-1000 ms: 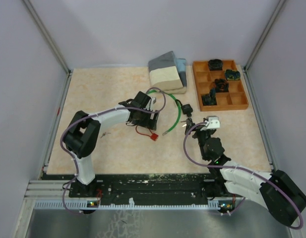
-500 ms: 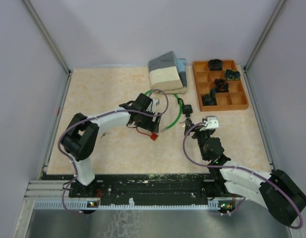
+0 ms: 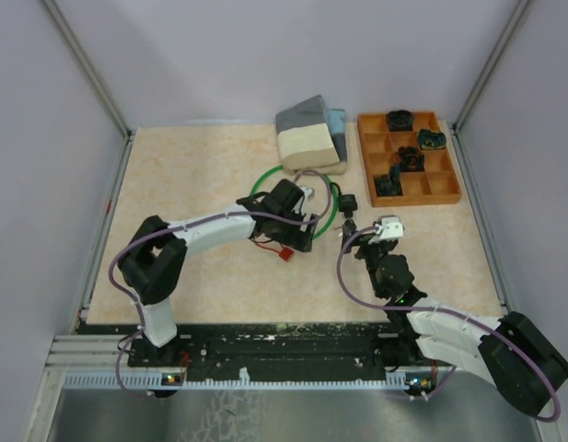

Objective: Unlock with the key
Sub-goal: Place the lock at the center of the board, then move the lock to the center of the board.

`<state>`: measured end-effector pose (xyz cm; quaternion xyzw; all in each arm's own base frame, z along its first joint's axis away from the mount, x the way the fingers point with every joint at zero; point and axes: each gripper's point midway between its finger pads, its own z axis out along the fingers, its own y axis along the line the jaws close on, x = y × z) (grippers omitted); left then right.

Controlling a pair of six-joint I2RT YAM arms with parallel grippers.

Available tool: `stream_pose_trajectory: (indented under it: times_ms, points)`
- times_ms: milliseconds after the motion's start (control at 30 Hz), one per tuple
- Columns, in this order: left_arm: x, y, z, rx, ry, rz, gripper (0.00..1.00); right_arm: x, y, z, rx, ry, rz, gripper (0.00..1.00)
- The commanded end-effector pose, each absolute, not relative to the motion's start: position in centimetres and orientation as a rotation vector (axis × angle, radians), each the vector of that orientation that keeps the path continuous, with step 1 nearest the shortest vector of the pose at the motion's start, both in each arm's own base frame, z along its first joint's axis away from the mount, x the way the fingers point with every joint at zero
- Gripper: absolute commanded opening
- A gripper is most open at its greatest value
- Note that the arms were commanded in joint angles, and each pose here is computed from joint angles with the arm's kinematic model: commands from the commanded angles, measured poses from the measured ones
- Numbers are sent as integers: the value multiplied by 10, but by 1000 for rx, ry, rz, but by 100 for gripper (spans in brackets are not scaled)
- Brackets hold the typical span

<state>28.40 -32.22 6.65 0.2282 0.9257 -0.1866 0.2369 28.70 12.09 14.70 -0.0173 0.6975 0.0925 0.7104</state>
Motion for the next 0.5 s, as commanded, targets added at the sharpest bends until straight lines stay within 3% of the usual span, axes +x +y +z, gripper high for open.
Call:
stream_pose_trajectory:
  times_ms: [0,200,467]
  points:
    - [289,-351,64,713,2509,-497,90,295,125,176,-3,1479,239,84]
    - [284,-346,40,716,2602,-441,89,294,124,177,0,1476,234,84]
    - [241,-331,34,765,2666,-480,89,294,123,177,0,1476,231,84]
